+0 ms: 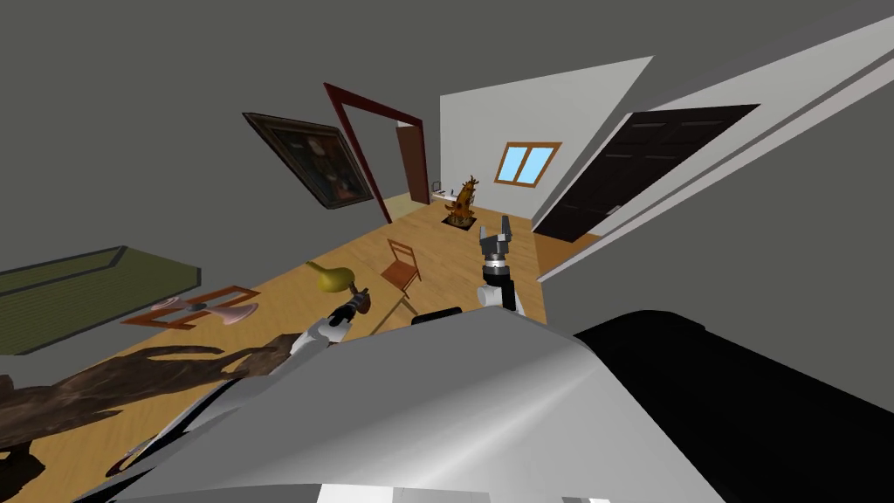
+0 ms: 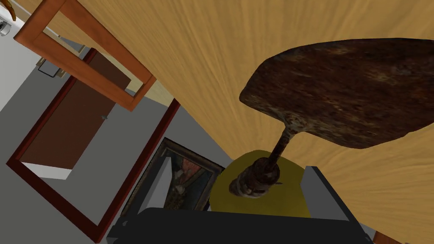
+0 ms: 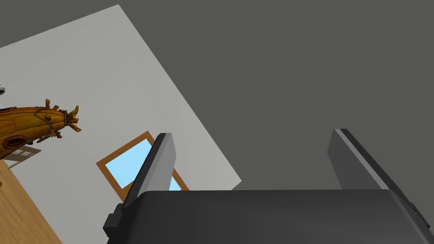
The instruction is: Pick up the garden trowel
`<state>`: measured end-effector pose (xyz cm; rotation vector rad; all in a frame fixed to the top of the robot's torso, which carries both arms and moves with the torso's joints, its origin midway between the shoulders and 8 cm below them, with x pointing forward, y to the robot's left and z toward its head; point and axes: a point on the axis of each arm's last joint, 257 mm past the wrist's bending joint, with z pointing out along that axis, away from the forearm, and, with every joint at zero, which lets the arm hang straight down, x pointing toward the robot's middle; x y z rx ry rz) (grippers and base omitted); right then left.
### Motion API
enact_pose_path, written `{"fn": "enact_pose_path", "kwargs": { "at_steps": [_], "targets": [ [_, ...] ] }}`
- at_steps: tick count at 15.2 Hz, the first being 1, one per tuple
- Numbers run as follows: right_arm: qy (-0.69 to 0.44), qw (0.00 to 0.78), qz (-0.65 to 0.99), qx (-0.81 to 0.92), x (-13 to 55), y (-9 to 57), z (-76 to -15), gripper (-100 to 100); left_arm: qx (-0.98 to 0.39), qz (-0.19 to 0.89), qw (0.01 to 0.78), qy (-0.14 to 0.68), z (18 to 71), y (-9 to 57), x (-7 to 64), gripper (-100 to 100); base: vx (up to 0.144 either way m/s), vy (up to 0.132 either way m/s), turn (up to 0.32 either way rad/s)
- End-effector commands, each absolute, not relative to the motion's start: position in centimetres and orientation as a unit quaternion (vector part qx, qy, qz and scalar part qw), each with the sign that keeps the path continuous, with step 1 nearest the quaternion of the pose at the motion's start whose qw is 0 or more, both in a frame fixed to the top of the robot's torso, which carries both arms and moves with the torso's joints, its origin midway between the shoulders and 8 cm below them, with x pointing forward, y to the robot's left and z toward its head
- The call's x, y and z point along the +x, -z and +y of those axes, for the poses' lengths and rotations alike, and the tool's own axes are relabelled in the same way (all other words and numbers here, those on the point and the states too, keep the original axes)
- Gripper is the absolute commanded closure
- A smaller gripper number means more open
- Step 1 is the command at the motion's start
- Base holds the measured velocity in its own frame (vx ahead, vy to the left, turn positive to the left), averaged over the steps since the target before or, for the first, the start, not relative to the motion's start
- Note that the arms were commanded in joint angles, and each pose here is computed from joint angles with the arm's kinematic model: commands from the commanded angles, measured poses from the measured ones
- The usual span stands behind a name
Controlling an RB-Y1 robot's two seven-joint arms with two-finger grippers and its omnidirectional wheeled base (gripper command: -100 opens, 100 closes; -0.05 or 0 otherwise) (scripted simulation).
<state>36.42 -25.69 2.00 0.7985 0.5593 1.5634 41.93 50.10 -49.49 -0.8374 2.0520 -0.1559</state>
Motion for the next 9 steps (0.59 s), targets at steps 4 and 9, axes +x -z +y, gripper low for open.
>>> {"fn": "enact_pose_path", "kwargs": {
  "at_steps": [4,9],
  "targets": [
    [-0.676,0.605,0.242,0.345,36.4,-2.0,-25.7,0,-0.337,0.836,0.434,0.024,53.3,49.5,40.9,-100,0.021,0.014,-0.051],
    [-0.676,0.605,0.242,0.345,36.4,-2.0,-25.7,0,-0.357,0.825,0.438,0.015,53.8,49.8,40.5,-100,-0.019,0.037,-0.132]
  ]
}}
